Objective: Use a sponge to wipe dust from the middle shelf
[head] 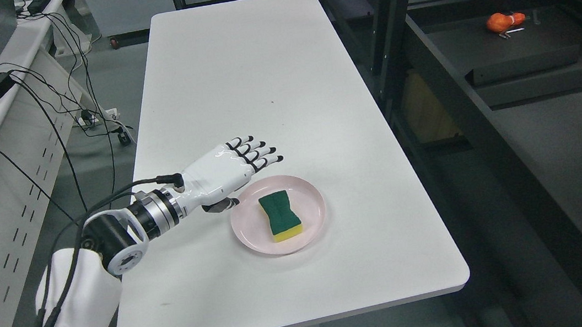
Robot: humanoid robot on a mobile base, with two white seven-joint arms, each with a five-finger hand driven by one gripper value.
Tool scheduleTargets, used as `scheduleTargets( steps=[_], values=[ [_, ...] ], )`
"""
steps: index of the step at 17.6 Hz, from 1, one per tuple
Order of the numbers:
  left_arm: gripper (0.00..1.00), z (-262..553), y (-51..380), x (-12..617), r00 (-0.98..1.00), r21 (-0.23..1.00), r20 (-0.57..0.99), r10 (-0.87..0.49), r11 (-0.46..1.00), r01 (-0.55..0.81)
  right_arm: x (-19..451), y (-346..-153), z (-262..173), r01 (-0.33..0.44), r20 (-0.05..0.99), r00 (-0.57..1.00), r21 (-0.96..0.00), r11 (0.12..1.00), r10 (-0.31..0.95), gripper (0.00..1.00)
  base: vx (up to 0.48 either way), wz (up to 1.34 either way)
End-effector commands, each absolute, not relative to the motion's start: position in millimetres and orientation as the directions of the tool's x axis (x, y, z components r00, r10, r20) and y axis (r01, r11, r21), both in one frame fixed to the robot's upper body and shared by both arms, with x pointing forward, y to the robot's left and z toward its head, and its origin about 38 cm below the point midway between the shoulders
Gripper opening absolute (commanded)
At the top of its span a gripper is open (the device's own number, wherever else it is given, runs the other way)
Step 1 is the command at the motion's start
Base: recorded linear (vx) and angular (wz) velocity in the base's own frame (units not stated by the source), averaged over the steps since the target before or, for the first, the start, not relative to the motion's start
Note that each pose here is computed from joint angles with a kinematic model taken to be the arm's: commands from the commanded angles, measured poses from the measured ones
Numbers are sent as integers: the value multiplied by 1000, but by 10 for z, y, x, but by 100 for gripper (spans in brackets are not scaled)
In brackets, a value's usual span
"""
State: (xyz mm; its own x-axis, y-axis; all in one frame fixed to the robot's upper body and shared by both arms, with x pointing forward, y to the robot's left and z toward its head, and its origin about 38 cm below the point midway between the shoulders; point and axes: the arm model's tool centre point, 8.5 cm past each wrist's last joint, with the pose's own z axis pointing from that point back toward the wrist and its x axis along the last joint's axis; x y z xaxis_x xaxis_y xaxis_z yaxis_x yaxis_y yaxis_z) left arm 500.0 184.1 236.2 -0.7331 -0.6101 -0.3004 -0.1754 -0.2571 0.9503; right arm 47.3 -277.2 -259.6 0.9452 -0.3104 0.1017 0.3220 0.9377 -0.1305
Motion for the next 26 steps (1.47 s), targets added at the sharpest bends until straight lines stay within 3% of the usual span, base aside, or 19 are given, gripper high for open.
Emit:
scheduleTargets(
  steps=[1,9,26],
  values=[
    [94,1841,1225,4906,-838,902,-327,-438,-409,-138,460,-2873,-2588,319,53,948,-144,937,-315,100,0,0],
    [91,1788,1108,4895,-840,883,-345,-418,-448,-139,460,-2873,-2588,319,53,948,-144,937,-315,100,0,0],
    [84,1968,1690,5034,-759,873,-374,-533,-478,-95,460,-2874,-2587,319,53,948,-146,936,-315,100,0,0]
  ],
)
